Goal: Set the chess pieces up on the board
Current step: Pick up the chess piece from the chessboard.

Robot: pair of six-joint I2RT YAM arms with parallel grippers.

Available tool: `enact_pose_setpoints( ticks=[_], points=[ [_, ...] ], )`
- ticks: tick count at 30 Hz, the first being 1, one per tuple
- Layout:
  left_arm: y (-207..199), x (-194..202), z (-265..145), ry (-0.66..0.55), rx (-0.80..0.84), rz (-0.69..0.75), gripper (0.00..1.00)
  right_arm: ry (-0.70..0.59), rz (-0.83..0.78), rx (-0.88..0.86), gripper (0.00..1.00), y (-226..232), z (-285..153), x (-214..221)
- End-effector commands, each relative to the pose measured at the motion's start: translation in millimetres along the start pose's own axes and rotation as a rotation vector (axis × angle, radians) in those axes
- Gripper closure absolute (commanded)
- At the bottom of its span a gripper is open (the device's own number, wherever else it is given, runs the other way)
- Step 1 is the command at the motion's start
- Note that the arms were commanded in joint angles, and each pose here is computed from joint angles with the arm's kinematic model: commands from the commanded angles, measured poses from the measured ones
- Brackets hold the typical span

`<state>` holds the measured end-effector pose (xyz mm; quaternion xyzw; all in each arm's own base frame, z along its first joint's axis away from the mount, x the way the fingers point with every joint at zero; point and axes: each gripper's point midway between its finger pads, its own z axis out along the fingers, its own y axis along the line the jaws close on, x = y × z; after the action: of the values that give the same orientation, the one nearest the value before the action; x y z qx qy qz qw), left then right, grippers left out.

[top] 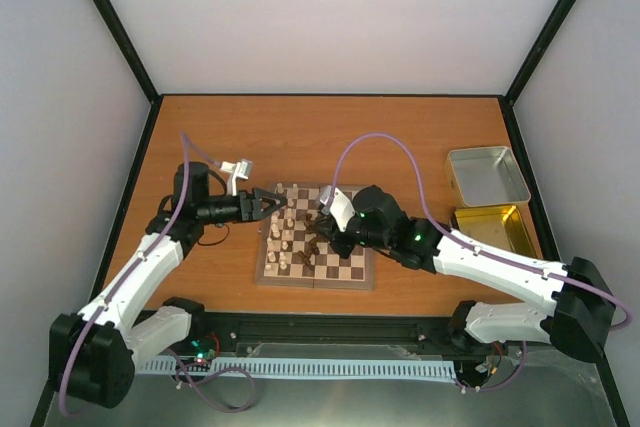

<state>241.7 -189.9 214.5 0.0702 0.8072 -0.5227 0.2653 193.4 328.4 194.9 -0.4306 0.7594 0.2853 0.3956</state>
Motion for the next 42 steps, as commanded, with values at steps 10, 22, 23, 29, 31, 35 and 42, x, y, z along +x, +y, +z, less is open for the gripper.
enact_pose_setpoints(
  ticks=[10, 22, 23, 29, 31, 35, 42],
  points=[
    [-22, 27, 39, 0.201, 0.115, -0.044, 0.60, -0.048, -0.124, -0.033, 0.96, 6, -6, -15],
    [-23, 41, 42, 0.259, 0.167, -0.039, 0.78, -0.015, -0.099, -0.048, 0.96, 7, 5, -16],
    [-21, 41, 42, 0.257, 0.161, -0.041, 0.80, -0.015, -0.095, -0.050, 0.96, 7, 5, -16],
    [-20, 42, 42, 0.254, 0.162, -0.035, 0.92, -0.015, -0.078, -0.059, 0.97, 8, 7, -15],
    [-20, 41, 42, 0.251, 0.160, -0.029, 0.94, -0.016, -0.073, -0.058, 0.97, 8, 7, -15],
    [-16, 42, 44, 0.256, 0.152, -0.034, 0.76, -0.015, -0.073, -0.059, 0.97, 8, 7, -15],
    [-1, 35, 49, 0.220, 0.071, -0.032, 0.60, -0.001, -0.065, -0.010, 0.97, -1, 10, -11]
  ],
)
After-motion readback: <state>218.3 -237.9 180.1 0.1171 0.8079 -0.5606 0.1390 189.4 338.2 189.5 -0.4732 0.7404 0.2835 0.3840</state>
